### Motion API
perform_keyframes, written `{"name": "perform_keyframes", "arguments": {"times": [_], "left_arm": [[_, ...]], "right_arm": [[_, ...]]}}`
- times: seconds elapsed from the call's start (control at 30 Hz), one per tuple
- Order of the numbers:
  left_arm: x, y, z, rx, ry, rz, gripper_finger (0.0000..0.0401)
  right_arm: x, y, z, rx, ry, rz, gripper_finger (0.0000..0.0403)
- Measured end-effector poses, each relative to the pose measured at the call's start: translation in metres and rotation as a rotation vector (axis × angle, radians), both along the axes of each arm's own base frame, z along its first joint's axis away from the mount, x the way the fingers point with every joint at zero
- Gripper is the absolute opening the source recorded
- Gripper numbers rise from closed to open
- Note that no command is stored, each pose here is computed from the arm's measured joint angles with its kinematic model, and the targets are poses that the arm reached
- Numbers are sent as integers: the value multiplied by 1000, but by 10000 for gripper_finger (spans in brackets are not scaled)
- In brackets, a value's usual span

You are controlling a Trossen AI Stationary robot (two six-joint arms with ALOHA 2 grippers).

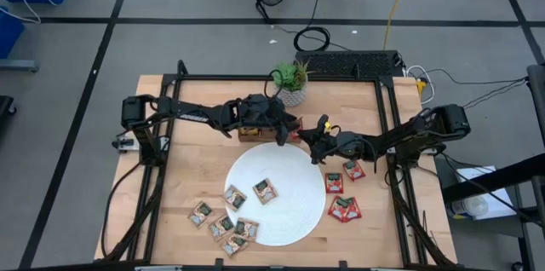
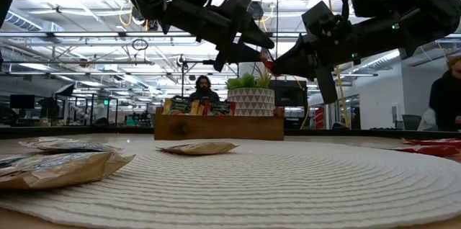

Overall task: Pick & Place Tea
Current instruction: Put the strawberry tea bag into the wooden organizer

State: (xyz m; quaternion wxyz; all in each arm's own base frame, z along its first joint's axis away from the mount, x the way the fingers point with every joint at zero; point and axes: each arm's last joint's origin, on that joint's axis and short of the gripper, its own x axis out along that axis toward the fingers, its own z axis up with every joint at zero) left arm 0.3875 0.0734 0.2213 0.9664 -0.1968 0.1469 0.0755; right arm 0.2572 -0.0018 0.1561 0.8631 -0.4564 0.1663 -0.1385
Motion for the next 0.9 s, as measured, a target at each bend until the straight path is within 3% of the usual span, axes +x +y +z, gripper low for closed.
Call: {"name": "perform_keyframes", "arguments": {"times": [0.07,0.2,0.27,0.4,0.6,0.73,0.9], "left_arm": [[0,0,0,0,0,0,150],[0,1,0,7,-3,-65,42],[-1,3,0,35,-2,-95,14],[-1,0,2,189,-9,-143,4],[-16,-14,35,545,12,-177,3],[-34,-17,45,609,98,-193,2],[-56,-21,27,741,106,-368,1]], "right_arm": [[0,0,0,0,0,-1,5],[0,0,0,0,1,-1,5],[0,0,0,0,0,-1,5],[0,0,0,56,-23,-13,11],[-4,0,-5,274,-95,-56,67],[-10,-1,-7,369,-122,-81,92],[-21,-1,-5,395,-138,-85,102]]}}
